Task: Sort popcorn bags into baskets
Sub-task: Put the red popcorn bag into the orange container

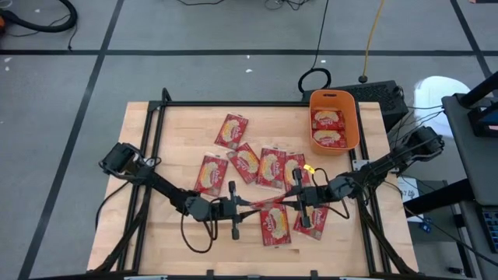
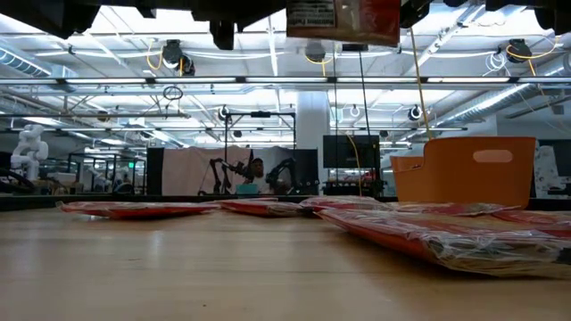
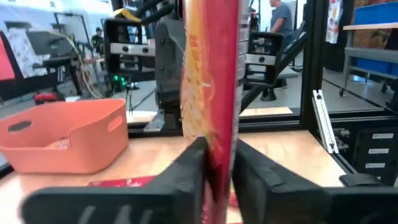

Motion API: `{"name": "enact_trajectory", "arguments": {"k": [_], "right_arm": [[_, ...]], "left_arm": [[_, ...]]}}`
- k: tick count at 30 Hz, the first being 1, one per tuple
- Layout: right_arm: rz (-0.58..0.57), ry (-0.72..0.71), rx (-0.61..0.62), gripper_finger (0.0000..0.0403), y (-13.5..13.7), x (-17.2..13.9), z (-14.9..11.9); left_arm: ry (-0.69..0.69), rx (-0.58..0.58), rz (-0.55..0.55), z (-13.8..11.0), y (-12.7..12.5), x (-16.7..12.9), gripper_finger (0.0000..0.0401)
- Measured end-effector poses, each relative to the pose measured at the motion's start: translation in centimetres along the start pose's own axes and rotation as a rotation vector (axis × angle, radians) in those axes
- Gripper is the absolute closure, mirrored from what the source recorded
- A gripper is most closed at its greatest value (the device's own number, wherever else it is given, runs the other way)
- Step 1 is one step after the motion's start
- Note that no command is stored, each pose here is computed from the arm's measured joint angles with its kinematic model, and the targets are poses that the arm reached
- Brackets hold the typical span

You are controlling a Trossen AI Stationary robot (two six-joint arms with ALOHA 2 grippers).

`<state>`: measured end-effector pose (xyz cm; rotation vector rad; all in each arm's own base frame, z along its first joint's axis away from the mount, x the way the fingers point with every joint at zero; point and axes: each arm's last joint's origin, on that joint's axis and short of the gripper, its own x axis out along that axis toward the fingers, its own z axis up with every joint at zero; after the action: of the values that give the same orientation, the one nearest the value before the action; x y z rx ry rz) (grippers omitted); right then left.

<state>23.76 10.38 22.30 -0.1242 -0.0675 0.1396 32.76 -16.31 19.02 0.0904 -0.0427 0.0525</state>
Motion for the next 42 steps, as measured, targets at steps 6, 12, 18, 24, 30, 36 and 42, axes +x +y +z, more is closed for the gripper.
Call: {"name": "enact_trajectory", "arguments": {"k": [6,12,18,24,30,36,42], "right_arm": [[-0.043,0.02,-0.02,0.0389,-0.2,-0.1,0.0],[-0.203,0.138,-0.093,0.0393,-1.1,-1.4,0.6],[-0.371,0.33,-0.194,0.0391,-2.3,-2.1,3.9],[-0.5,0.565,-0.302,0.039,-4.3,-2.2,8.5],[-0.544,0.829,-0.367,0.039,-6.9,-2.5,11.3],[-0.622,1.154,-0.412,0.039,-9.8,-3.2,10.8],[-0.637,1.492,-0.395,0.039,-12.2,-5.2,9.1]], "left_arm": [[0.061,-0.005,0.135,-0.5,-0.1,-0.3,0.0211],[0.08,0.085,0.342,1.2,-0.4,-1.7,0.0132],[0.166,0.086,0.424,2.4,0.7,-2.6,0.0113],[0.274,0.046,0.476,1.3,2.7,-2.4,0.0135],[0.372,-0.039,0.54,-0.6,4.7,-2.0,0.017],[0.446,-0.078,0.6,-1.8,6.5,-1.9,0.0185],[0.478,-0.096,0.592,-2.0,7.4,-1.5,0.0185]]}}
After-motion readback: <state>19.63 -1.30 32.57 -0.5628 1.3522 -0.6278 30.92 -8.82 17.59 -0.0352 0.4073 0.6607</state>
